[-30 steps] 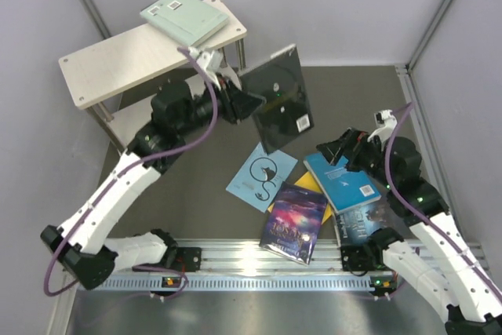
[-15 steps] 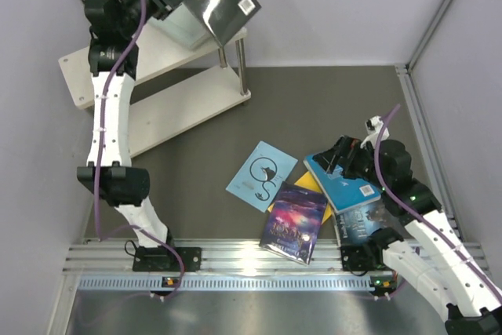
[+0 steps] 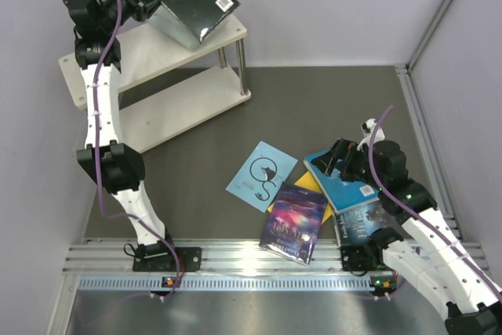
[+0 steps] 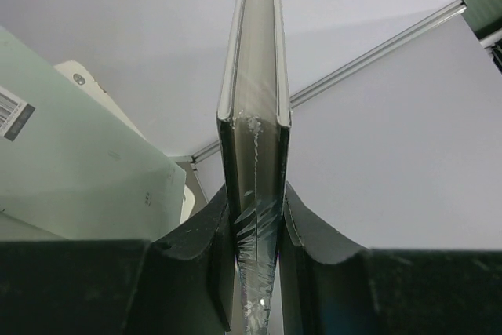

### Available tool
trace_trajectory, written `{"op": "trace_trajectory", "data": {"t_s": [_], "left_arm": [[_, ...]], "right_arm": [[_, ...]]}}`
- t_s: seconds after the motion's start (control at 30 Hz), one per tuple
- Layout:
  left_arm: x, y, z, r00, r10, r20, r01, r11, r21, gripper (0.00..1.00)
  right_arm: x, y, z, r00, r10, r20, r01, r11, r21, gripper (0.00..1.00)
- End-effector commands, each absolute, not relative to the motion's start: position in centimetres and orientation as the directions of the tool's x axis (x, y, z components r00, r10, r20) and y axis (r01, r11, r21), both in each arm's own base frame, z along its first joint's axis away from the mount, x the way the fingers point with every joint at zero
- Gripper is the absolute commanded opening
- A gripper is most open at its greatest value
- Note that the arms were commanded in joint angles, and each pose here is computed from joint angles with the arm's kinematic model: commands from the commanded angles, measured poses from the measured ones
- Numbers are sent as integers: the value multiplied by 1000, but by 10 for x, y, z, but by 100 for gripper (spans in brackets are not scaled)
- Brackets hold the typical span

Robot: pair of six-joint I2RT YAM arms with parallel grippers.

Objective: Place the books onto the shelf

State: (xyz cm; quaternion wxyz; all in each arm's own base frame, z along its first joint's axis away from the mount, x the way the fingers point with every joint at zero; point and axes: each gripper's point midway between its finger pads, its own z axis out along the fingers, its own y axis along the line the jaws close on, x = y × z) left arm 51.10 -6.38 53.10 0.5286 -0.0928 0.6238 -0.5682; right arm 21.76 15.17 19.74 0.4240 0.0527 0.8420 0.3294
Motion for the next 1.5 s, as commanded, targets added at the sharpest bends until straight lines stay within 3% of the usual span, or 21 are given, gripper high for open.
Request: {"op": "trace_trajectory", "data": {"t_s": [0.0,0.67,1.1,1.47], "left_arm": [[492,-68,562,-347,-693,-632,587,365,-722,0],[540,-41,495,-336,-681,-651,415,513,-751,0],[533,-29,525,-302,-759,-577,450,420,-788,0],[543,-10,513,-288,-774,-564,404,436,-804,0]], "right_arm": [[224,152,202,-613,371,-698,-211,774,597,99],[226,150,181,-638,355,-684,-185,791,583,99],[228,155,168,-665,346,-661,-182,784,593,99],[229,157,158,-682,342,-646,-177,780,600,99]]}}
